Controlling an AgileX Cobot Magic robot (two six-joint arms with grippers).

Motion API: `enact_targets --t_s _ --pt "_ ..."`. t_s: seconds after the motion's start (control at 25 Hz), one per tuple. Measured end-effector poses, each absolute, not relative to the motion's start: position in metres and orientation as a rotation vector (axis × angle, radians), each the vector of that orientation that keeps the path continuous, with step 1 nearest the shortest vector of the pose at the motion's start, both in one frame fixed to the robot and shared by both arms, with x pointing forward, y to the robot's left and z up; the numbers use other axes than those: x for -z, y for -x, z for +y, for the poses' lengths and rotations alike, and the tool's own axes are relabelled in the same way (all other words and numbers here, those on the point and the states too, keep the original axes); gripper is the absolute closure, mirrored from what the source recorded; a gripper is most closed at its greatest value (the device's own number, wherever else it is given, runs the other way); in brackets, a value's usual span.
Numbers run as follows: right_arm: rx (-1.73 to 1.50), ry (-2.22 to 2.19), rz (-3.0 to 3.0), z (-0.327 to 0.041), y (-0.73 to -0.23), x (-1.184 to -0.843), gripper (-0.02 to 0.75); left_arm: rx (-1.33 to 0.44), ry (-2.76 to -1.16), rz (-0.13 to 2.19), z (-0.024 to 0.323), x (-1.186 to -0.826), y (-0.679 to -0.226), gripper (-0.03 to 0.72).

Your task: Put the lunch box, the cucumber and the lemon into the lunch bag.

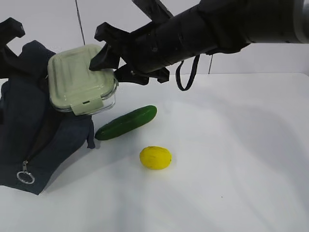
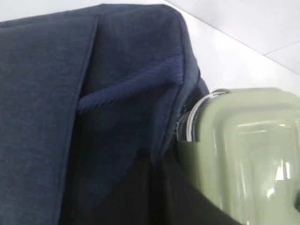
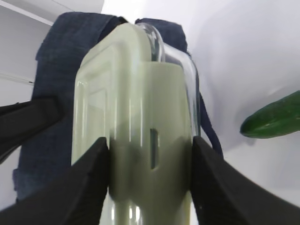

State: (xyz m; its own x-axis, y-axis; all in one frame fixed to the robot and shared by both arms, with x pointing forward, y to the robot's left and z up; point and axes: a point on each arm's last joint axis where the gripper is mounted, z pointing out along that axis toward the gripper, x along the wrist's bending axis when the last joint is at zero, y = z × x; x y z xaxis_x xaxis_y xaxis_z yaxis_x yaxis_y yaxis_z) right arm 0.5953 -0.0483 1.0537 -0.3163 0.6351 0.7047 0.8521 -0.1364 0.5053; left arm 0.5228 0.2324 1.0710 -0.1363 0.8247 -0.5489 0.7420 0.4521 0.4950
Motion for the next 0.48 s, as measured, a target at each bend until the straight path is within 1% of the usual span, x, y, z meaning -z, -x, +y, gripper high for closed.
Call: enact_targets --t_s 0.32,0.48 --pt "1.453 1.708 -1.972 -0.049 -0.599 -1.049 0.341 -0.126 -1.321 1.879 0.226 -1.072 -0.522 0.694" --pt "1.464 1.690 -2.030 -0.043 -0.596 -1.048 0.341 -0.123 -1.318 1.853 0.219 -1.074 -0.522 0.694"
